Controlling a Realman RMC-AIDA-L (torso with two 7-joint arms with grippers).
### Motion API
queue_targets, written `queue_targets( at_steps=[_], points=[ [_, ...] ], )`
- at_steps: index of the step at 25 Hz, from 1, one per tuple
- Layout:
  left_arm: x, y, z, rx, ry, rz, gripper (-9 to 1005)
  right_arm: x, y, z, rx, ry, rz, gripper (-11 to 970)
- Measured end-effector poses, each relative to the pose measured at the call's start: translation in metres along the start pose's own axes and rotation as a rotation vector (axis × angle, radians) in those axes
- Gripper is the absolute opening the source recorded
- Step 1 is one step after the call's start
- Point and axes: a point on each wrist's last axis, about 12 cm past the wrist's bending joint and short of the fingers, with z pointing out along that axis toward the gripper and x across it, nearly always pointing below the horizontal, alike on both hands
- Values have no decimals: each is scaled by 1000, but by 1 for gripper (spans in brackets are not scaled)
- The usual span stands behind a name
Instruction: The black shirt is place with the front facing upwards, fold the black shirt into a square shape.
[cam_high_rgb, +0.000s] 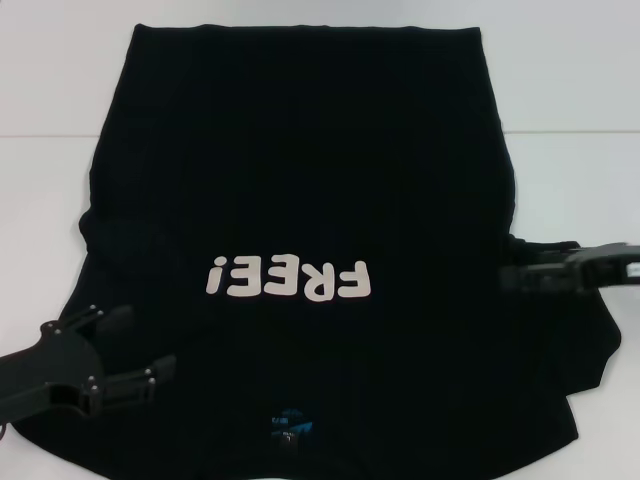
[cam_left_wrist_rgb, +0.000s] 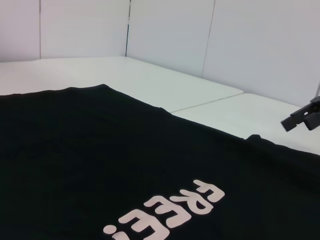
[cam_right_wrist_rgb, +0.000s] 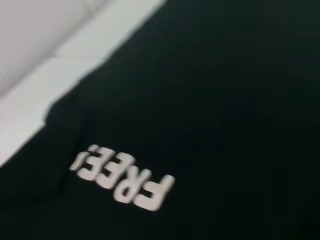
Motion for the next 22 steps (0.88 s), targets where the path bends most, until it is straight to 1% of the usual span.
queue_targets(
  at_steps=[2,4,6,8,12,18,22],
  points=[
    [-1,-1,0,12,-5,2,945,-11,-3,-12,39,53,69,914],
    [-3,-3,0,31,-14,5,945,-21,-7,-23,71,104,171,914],
    [-4,-3,0,36,-18,7,946,-25,-8,-29,92,161,249,914],
    [-4,-3,-1,38,-19,7,946,-23,-9,-32,118,224,302,914],
    [-4,-3,-1,39,-19,9,945,-14,-12,-34,169,302,351,913],
    [-4,-3,-1,43,-18,12,946,0,-18,-42,186,319,411,912],
    [-4,-4,0,46,-19,12,946,9,-21,-43,185,329,435,909]
  ],
)
